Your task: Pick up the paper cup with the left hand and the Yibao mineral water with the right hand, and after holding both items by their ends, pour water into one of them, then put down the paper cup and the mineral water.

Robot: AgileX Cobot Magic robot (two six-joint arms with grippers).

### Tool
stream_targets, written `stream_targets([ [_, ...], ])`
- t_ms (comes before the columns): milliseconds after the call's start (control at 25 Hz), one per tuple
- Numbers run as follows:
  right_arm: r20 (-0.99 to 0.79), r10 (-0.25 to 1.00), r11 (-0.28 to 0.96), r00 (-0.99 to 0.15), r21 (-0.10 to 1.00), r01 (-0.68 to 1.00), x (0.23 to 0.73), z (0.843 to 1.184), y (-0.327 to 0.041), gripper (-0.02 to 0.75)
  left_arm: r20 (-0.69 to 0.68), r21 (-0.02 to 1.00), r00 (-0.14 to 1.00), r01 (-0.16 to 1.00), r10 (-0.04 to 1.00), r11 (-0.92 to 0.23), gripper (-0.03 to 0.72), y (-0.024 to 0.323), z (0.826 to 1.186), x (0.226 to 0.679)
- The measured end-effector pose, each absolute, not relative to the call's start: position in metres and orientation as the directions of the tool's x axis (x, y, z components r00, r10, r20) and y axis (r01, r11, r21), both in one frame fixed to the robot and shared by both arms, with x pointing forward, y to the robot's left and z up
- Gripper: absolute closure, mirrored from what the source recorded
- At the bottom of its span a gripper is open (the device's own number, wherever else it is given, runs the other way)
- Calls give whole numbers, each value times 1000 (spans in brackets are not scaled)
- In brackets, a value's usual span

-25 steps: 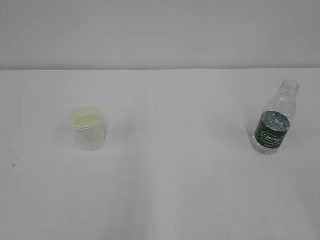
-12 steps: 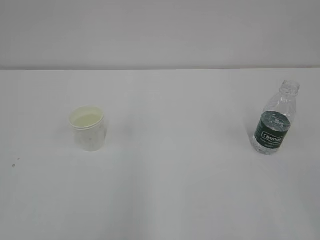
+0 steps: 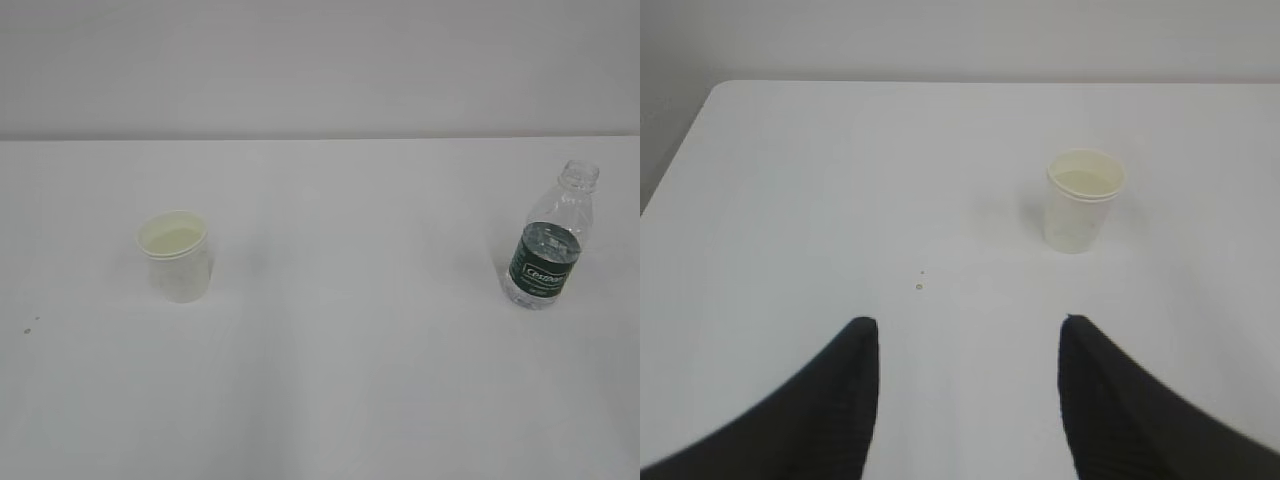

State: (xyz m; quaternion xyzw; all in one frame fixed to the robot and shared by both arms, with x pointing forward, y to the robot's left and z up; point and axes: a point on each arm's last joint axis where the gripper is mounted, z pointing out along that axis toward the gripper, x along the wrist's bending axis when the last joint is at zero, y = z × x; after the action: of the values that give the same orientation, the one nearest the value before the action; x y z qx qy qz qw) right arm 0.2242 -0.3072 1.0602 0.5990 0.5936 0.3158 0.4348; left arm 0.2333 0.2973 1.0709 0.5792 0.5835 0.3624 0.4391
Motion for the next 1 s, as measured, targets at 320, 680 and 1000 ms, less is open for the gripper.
stream_targets([
  [320,-138,986,83,96,896,437,224,1060,-307,148,-93,931,56,358,994,66,284,297,1071,233],
  [680,-135,986,79,95,893,443,224,1059,-307,148,-46,935,23,354,999,35,284,302,1071,234],
  [1000,-135,986,79,94,890,449,224,1058,-307,148,-46,935,23,354,999,35,285,302,1071,234],
])
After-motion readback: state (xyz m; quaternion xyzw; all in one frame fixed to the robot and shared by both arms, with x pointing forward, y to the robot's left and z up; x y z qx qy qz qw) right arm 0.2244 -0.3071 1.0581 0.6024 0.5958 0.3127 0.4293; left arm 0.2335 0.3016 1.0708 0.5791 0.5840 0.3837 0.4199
